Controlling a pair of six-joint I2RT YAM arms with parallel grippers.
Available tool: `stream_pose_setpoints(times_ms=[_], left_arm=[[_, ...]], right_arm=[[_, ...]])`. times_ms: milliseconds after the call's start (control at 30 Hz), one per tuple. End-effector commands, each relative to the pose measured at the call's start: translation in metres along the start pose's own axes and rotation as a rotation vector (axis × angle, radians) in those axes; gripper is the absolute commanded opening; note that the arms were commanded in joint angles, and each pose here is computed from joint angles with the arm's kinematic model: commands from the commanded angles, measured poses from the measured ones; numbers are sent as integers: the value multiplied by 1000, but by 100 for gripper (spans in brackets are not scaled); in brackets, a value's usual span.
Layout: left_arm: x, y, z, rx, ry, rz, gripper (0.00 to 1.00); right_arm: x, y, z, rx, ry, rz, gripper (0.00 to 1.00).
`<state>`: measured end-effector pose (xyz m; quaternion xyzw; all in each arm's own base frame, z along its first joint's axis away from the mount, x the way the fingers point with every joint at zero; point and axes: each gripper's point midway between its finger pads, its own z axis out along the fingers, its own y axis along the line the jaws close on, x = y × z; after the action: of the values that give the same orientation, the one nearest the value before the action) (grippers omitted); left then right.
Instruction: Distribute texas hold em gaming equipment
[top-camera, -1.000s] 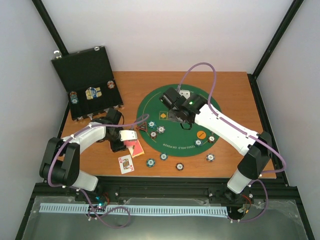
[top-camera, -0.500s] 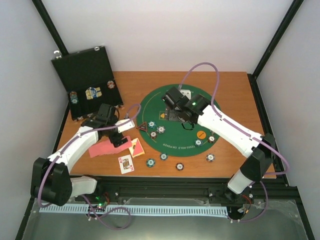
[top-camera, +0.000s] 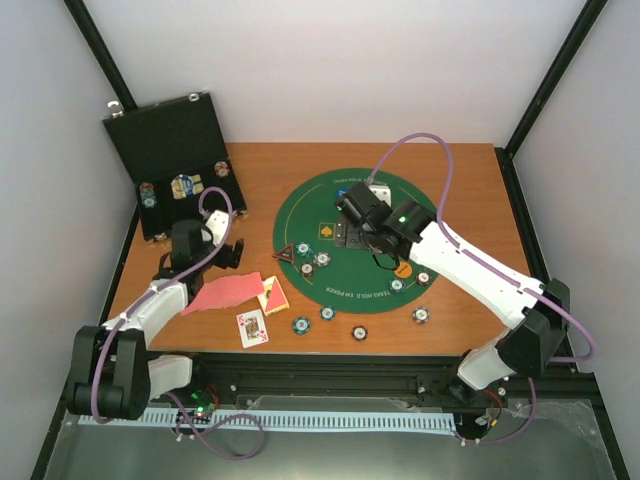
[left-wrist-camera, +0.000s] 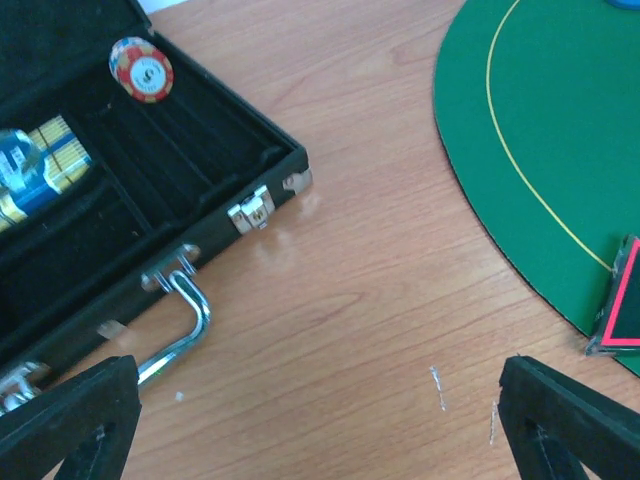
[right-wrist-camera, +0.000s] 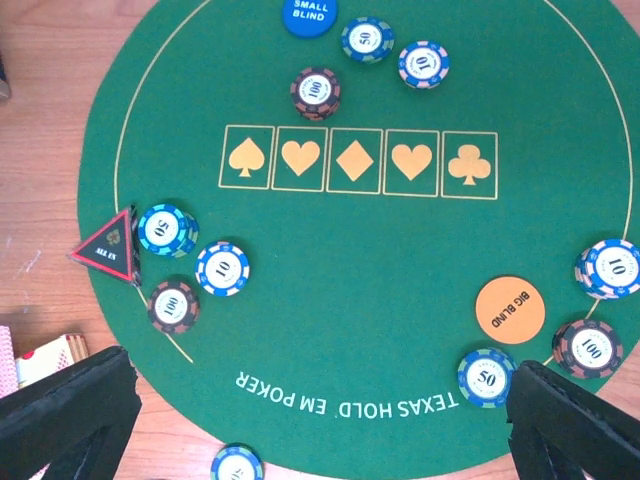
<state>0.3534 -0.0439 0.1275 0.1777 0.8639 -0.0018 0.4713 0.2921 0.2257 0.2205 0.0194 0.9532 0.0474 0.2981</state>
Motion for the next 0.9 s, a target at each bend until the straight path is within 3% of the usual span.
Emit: stream_pose_setpoints(times_ms=[0, 33, 100, 167, 200, 233, 267, 433, 500, 567, 600, 667, 767, 867], left_arm=[[-40, 19, 3, -100, -292, -125, 100], [-36, 23, 9, -120, -292, -139, 100], [-31, 32, 18, -172, -306, -157, 100], [-25, 41, 26, -220, -288, -184, 100], [-26, 46, 26, -242, -304, -204, 100], [-25, 48, 24, -257, -334, -215, 100], [-20, 51, 22, -280, -344, -229, 100], [-7, 62, 15, -348, -422, -280, 100], [-2, 68, 27, -344, -340, -316, 100], [-2, 72, 30, -323, -331, -335, 100], [-3, 72, 30, -320, -337, -329, 100], [-3, 71, 32, -313, -329, -329, 100], [-3, 71, 32, -313, -327, -330, 100], [-3, 71, 32, -314, -326, -331, 100]], right_arm=[[-12, -2, -8, -35, -49, 35, 100], [-12, -1, -8, -34, -48, 37, 99], [-12, -1, -6, -28, -42, 34, 81], [-12, -1, -5, -18, -36, 34, 49], [-13, -1, -4, -10, -34, 36, 21], [-13, -2, -4, 0, -32, 41, 5], [-13, -2, -4, 3, -27, 43, 3], [-12, -5, -6, 15, -26, 59, 3], [-11, -6, -6, 22, -15, 55, 3], [-10, -9, -6, 43, -4, 50, 6], [-9, -11, -5, 61, 6, 44, 18], [-8, -11, -3, 71, 16, 39, 55], [-8, -10, -3, 64, 14, 41, 71], [-9, -9, -4, 52, 8, 39, 74]])
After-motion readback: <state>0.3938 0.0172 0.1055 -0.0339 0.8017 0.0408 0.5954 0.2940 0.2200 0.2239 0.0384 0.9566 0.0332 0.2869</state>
